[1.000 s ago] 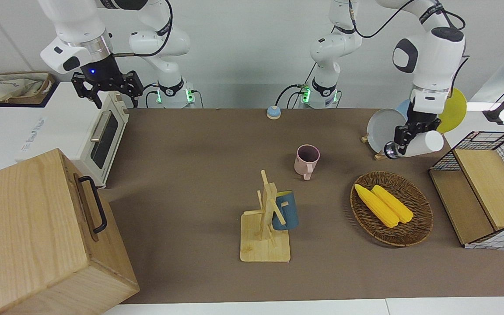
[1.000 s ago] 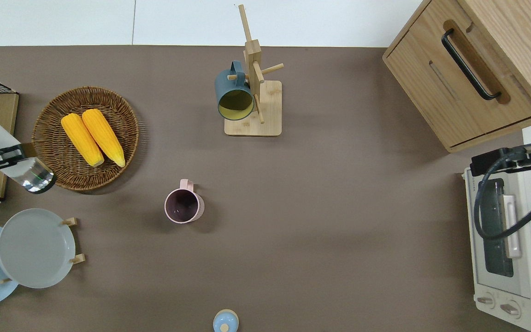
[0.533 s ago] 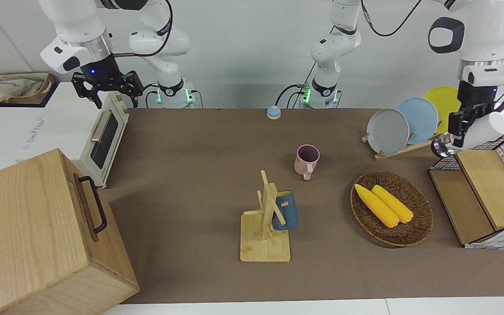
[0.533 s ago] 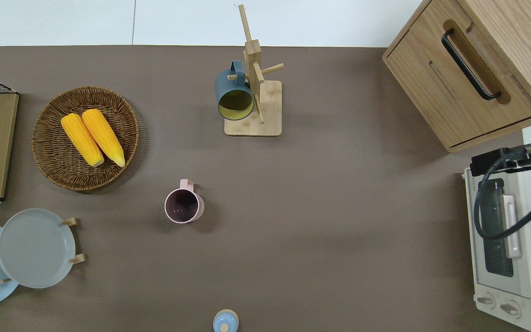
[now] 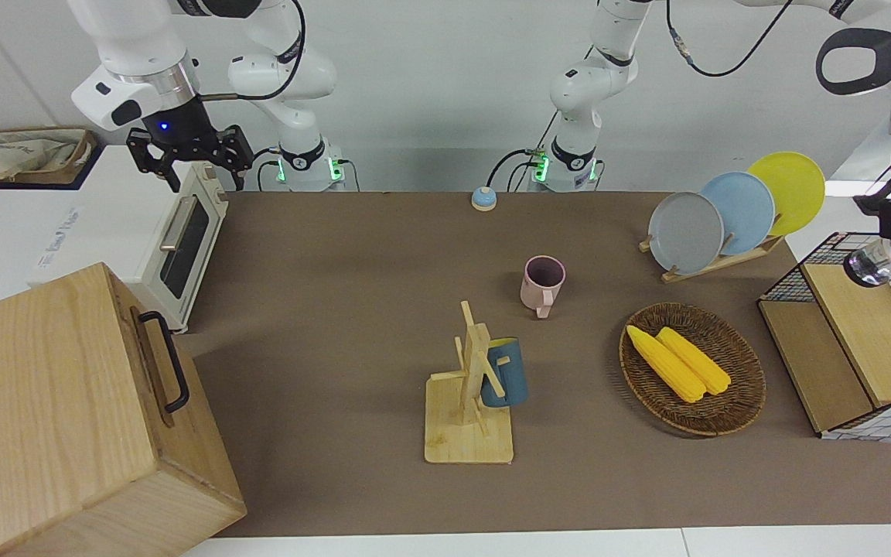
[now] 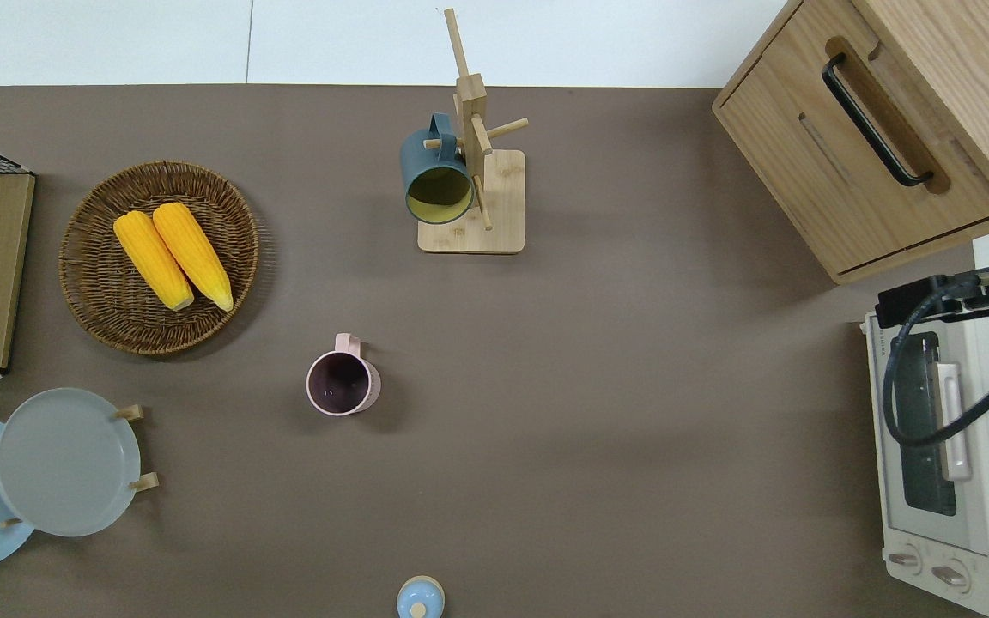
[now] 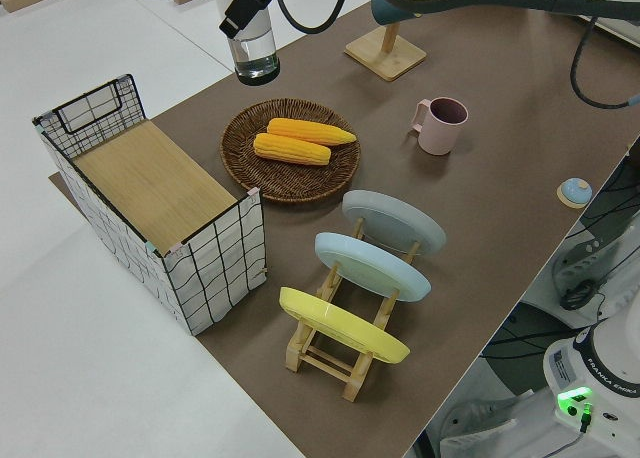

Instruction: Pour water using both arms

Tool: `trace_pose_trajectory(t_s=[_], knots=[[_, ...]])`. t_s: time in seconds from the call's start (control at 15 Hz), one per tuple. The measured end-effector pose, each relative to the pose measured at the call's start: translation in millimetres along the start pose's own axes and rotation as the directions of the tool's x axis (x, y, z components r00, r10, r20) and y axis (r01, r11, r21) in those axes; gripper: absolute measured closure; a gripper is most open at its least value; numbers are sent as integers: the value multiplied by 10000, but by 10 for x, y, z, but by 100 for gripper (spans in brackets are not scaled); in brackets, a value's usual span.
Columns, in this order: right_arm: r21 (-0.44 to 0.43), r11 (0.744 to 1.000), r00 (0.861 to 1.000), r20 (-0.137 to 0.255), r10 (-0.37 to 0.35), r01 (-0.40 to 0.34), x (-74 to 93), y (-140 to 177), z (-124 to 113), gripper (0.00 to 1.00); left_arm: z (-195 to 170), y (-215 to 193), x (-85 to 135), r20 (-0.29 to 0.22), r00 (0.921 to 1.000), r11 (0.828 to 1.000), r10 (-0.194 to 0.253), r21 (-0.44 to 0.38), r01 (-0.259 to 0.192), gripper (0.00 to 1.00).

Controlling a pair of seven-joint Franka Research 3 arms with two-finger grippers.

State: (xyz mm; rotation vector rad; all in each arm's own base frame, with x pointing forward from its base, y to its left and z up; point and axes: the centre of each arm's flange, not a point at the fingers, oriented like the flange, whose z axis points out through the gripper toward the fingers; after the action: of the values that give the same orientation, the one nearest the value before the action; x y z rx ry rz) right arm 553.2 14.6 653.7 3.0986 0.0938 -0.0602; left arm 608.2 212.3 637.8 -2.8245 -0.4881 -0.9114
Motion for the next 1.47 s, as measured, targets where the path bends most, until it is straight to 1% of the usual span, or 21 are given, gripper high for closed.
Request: trace_pose_trajectory(t_s=[0.27, 0.4, 0.6, 0.8, 1.0, 1.13, 1.27, 1.33, 1.47], knots=[[0, 10000, 10000, 0, 0, 0, 0, 0, 0, 1, 179, -333, 49, -465, 9986, 9993, 258, 279, -246, 37], [0, 10000, 10000, 0, 0, 0, 0, 0, 0, 1, 283, -486, 45, -587, 9977, 9991, 340, 280, -324, 37], [0, 10000, 10000, 0, 0, 0, 0, 0, 0, 1, 398, -751, 26, -799, 9954, 9986, 521, -62, -527, 37], [0, 10000, 10000, 0, 0, 0, 0, 0, 0, 1, 500, -1019, -18, -1069, 9905, 9934, 869, -648, -941, 37], [0, 10000, 10000, 0, 0, 0, 0, 0, 0, 1, 662, -1149, -112, -1216, 9870, 9831, 1055, -1368, -1219, 37], [0, 10000, 10000, 0, 0, 0, 0, 0, 0, 1, 834, -1195, -223, -1486, 9828, 9773, 1093, -1643, -1336, 37], [0, 10000, 10000, 0, 0, 0, 0, 0, 0, 1, 1002, -1223, -340, -1720, 9786, 9769, 1128, -1606, -1408, 37], [0, 10000, 10000, 0, 0, 0, 0, 0, 0, 1, 1080, -1231, -394, -1750, 9773, 9768, 1193, -1557, -1471, 37], [0, 10000, 10000, 0, 0, 0, 0, 0, 0, 1, 1180, -1235, -460, -1663, 9775, 9756, 1296, -1550, -1558, 37]])
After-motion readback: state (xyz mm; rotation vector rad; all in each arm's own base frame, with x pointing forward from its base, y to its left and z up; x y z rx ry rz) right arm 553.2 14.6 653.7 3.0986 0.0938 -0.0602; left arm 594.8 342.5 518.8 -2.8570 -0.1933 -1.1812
